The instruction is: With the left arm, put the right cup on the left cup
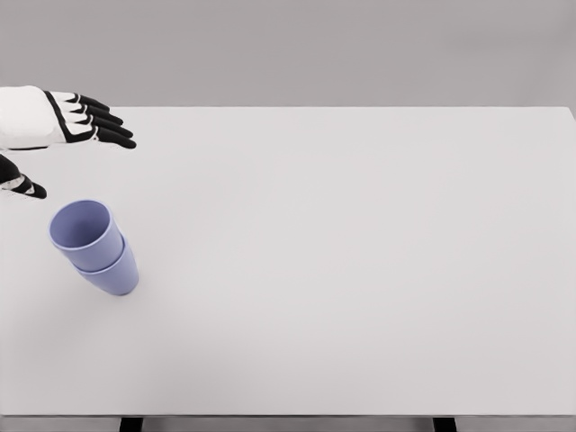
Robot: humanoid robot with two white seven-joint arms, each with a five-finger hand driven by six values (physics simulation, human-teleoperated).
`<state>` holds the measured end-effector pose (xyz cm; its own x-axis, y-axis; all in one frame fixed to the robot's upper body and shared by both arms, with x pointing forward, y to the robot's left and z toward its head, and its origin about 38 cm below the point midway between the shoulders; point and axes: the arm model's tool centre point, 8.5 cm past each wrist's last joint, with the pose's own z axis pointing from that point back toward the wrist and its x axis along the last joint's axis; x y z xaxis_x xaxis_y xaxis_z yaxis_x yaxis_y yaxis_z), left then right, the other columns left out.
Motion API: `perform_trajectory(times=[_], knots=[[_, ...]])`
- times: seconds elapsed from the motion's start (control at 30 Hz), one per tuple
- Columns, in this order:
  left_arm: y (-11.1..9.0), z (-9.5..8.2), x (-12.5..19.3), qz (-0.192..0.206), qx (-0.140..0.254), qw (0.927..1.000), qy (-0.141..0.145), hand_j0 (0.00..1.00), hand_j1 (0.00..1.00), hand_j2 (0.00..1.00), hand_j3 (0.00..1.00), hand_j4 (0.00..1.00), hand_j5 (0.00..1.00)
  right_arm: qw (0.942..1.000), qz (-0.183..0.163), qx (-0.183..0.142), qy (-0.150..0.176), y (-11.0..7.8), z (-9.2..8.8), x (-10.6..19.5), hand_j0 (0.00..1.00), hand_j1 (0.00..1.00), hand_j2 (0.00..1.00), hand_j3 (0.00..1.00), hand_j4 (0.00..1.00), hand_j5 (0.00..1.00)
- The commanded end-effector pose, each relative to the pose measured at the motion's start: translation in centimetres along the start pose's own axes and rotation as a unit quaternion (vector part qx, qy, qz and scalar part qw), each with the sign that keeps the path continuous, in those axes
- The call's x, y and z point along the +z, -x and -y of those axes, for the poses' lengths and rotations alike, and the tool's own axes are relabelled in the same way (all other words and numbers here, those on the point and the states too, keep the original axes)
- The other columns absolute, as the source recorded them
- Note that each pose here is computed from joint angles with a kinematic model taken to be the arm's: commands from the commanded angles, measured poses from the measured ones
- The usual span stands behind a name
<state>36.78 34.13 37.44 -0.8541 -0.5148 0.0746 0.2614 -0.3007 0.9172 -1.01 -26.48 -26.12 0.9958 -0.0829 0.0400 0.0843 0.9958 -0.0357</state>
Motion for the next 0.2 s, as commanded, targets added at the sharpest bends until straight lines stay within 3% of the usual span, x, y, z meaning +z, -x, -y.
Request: perform_trajectory(times=[0.0, 0.17], knots=[[-0.29, -0.58, -1.76, 0.024, -0.002, 0.9996, -0.014, 1.00, 1.00, 1.00, 1.00, 1.00, 1.00, 1.0000, 0.001, 0.000, 0.000, -0.10, -0.01, -0.01, 1.00, 1.00, 1.00, 1.00, 1.00, 1.00], [-0.41, -0.52, -2.60, 0.033, -0.003, 0.9993, -0.015, 1.00, 1.00, 1.00, 1.00, 1.00, 1.00, 1.0000, 0.001, 0.000, 0.000, -0.10, -0.01, -0.01, 1.00, 1.00, 1.00, 1.00, 1.00, 1.00]])
